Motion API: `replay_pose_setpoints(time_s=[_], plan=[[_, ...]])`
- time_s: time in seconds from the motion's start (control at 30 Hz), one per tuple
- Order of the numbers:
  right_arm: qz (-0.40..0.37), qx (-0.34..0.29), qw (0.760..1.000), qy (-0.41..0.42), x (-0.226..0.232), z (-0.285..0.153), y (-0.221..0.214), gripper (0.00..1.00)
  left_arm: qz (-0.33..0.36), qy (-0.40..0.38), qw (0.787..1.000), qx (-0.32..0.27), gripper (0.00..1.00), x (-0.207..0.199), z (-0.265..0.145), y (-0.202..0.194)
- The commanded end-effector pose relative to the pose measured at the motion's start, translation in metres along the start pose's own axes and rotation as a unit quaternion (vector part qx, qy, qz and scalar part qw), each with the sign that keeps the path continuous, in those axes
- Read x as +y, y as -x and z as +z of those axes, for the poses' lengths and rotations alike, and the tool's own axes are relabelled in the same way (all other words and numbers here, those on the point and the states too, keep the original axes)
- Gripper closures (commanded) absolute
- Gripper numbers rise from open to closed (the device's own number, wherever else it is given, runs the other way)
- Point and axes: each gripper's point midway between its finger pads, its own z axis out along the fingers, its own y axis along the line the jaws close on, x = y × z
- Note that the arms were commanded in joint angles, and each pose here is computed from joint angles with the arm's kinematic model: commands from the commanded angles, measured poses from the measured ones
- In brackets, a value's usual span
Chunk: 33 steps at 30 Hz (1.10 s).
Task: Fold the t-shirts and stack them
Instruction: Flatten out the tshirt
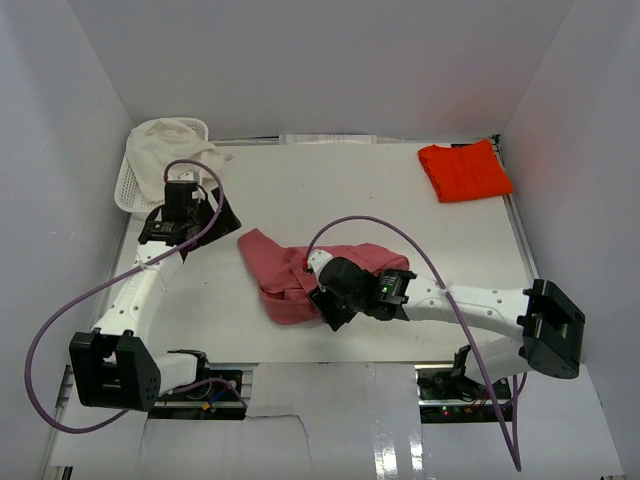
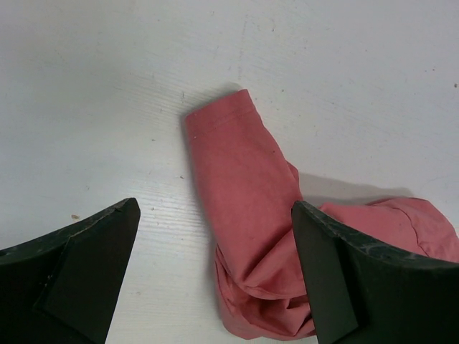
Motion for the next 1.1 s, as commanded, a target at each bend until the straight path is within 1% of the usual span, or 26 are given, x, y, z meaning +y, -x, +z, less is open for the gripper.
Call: replay_pose_setpoints(time_s=[0.0,0.13,0.2,0.3,0.53,0.67,0.73,0.77,0.93,1.0,1.03,1.07], plan=[[-0.006,-0.019,1.0,-0.017,0.006,0.01,0.015,0.42,-0.016,-0.048,0.999,0.006,0.02,-0.005,-0.001,0.004],[-0.013,-0.018,0.999,-0.027,0.007,0.021,0.019,0.42,-0.034,-0.071,0.997,0.022,0.02,-0.003,0.004,0.001],[-0.017,-0.016,0.999,-0.03,0.01,0.026,0.021,0.43,-0.054,-0.063,0.996,0.021,0.02,0.011,0.007,0.005],[-0.025,-0.017,0.998,-0.049,0.008,0.032,0.025,0.43,-0.059,-0.068,0.996,0.024,0.02,0.014,0.008,0.003],[-0.042,-0.02,0.997,-0.062,0.014,0.04,0.036,0.43,-0.062,-0.068,0.996,0.02,0.02,0.017,0.007,0.005],[-0.049,-0.009,0.996,-0.07,0.014,0.048,0.034,0.44,-0.062,-0.069,0.995,0.021,0.02,0.018,0.008,0.005],[-0.05,-0.011,0.996,-0.079,0.012,0.048,0.036,0.45,-0.063,-0.071,0.995,0.02,0.02,0.018,0.008,0.006],[-0.05,-0.007,0.995,-0.085,0.011,0.05,0.035,0.47,-0.062,-0.071,0.995,0.02,0.02,0.018,0.008,0.006],[-0.057,0.013,0.988,-0.144,-0.009,0.053,0.03,0.48,-0.063,-0.073,0.995,0.023,0.02,0.019,0.008,0.005],[-0.058,0.015,0.986,-0.152,-0.011,0.054,0.03,0.48,-0.063,-0.074,0.995,0.021,0.02,0.018,0.008,0.006],[-0.059,0.015,0.986,-0.156,-0.012,0.054,0.03,0.49,-0.063,-0.074,0.995,0.021,0.02,0.018,0.008,0.006],[-0.057,0.014,0.985,-0.159,-0.013,0.054,0.031,0.54,-0.064,-0.074,0.995,0.022,0.02,0.019,0.008,0.005]])
